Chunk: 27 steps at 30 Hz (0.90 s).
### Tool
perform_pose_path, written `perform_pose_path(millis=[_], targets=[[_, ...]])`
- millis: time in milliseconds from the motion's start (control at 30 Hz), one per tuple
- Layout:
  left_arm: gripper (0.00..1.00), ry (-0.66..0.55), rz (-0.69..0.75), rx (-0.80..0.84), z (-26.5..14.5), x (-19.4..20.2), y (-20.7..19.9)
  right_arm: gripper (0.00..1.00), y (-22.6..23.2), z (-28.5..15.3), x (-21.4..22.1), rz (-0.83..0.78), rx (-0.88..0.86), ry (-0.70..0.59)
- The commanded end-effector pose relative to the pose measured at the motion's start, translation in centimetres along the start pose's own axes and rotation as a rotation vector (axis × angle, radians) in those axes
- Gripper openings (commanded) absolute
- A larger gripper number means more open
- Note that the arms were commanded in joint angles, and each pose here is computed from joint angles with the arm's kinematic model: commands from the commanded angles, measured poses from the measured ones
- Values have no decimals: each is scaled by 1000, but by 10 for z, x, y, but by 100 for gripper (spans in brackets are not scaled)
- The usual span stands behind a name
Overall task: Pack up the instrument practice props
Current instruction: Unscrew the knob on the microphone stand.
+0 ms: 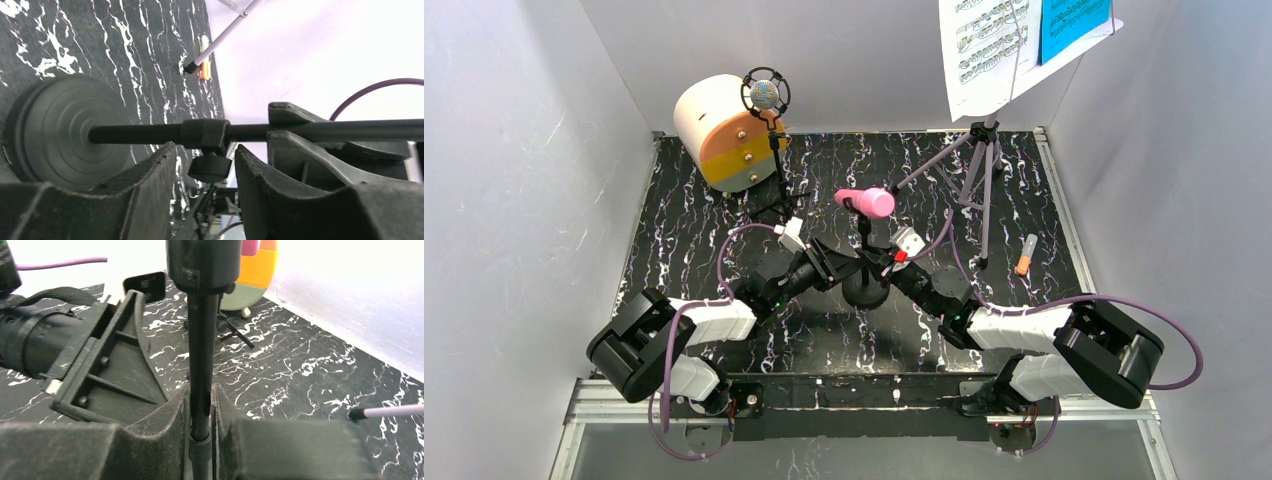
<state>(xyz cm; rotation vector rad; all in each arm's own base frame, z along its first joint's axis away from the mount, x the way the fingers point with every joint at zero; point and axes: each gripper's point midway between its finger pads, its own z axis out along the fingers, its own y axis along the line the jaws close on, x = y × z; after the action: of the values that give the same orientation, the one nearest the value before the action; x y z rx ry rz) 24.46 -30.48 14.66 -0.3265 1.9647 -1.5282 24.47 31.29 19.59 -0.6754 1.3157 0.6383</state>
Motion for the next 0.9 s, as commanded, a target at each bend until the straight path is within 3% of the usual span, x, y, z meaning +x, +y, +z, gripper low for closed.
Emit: perform_pose_path(millis=[0,133,200,567,867], targets=[[50,-32,171,19,-1,-8,-3,1,33,-19,64,-51,-163,233],[79,-40,342,44,-4,-12,-9,1,35,-18,65,-49,-172,235],[84,-45,400,45,-5,-14,-10,1,36,-18,65,-48,-177,236],[73,-54,731,89,-19,-18,-14,1,36,-18,66,-48,-177,239],[48,27,923,159,-15,-6,-13,1,37,-17,68,-47,-178,243]])
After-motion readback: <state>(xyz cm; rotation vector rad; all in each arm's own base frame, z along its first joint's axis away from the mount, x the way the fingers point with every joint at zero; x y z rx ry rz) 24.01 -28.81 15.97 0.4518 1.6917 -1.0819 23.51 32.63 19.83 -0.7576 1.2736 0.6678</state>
